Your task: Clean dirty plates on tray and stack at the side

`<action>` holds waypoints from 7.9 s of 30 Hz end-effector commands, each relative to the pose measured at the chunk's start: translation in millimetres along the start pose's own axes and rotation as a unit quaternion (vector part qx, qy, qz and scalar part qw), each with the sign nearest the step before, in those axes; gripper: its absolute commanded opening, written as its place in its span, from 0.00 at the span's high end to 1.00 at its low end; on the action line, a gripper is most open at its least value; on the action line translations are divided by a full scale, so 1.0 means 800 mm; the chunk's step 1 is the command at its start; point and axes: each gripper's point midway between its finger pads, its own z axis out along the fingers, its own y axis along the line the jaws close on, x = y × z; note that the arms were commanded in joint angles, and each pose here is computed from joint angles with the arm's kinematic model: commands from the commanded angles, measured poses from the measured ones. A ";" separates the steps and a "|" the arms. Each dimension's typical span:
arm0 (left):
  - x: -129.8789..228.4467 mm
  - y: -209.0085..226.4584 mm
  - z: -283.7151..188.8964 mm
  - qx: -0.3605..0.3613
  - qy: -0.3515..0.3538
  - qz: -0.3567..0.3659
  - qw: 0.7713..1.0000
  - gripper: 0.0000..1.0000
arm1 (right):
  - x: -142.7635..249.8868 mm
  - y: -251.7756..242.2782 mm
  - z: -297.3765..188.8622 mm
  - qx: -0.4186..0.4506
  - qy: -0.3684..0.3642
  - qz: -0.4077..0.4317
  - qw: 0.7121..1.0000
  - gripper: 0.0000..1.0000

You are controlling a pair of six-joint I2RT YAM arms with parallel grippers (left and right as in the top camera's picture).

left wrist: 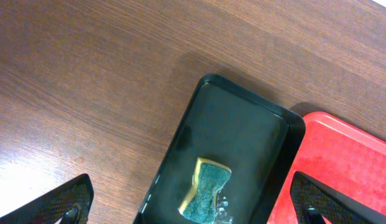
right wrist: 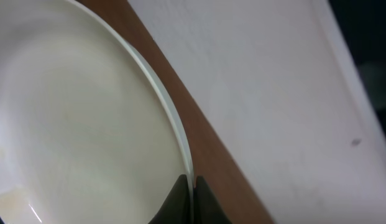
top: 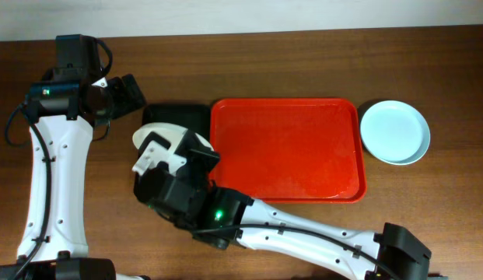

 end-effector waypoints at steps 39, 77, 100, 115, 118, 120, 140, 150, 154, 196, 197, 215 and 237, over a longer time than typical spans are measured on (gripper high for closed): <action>-0.001 0.002 0.001 -0.003 0.000 -0.008 1.000 0.01 | -0.015 -0.042 -0.014 0.063 -0.004 0.012 0.998 0.96; -0.001 0.002 0.001 -0.003 0.000 -0.008 1.000 0.01 | 0.448 -0.200 0.100 -0.118 0.382 0.702 0.589 0.96; -0.001 0.002 0.001 -0.003 0.000 -0.008 1.000 0.01 | 0.704 -0.245 -0.024 0.097 0.472 0.758 0.439 0.96; -0.001 0.002 0.001 -0.003 0.000 -0.008 1.000 0.01 | 0.717 -0.203 0.007 0.100 0.462 0.762 0.443 0.96; -0.001 0.002 0.001 -0.003 0.000 -0.008 1.000 0.01 | 0.715 -0.198 0.010 0.096 0.467 0.758 0.445 0.82; -0.001 0.002 0.001 -0.003 0.000 -0.008 1.000 0.01 | 0.715 -0.197 0.011 0.094 0.468 0.758 0.445 0.71; -0.001 0.002 0.001 -0.003 0.000 -0.008 1.000 0.01 | 0.620 -0.165 0.060 -0.020 0.487 0.633 0.602 0.31; -0.001 0.002 0.002 -0.003 0.000 -0.008 1.000 0.01 | 0.560 -0.128 0.069 -0.123 0.473 0.614 0.620 0.27; -0.001 0.002 0.001 -0.003 0.000 -0.008 1.000 0.01 | 0.544 -0.116 0.071 -0.170 0.463 0.556 0.669 0.28; -0.001 0.002 0.001 -0.003 0.000 -0.008 1.000 0.01 | 0.474 -0.128 0.067 -0.198 0.401 0.491 0.747 0.02; -0.001 0.002 0.001 -0.003 0.000 -0.008 1.000 0.01 | 0.466 -0.139 0.062 -0.191 0.388 0.493 0.755 0.02; -0.001 0.002 0.001 -0.003 0.000 -0.008 1.000 0.01 | 0.324 -0.316 -0.131 -0.012 0.091 0.494 0.865 0.02; -0.001 0.002 0.001 -0.003 0.000 -0.008 1.000 0.01 | 0.270 -0.337 -0.365 0.126 -0.163 0.457 0.865 0.02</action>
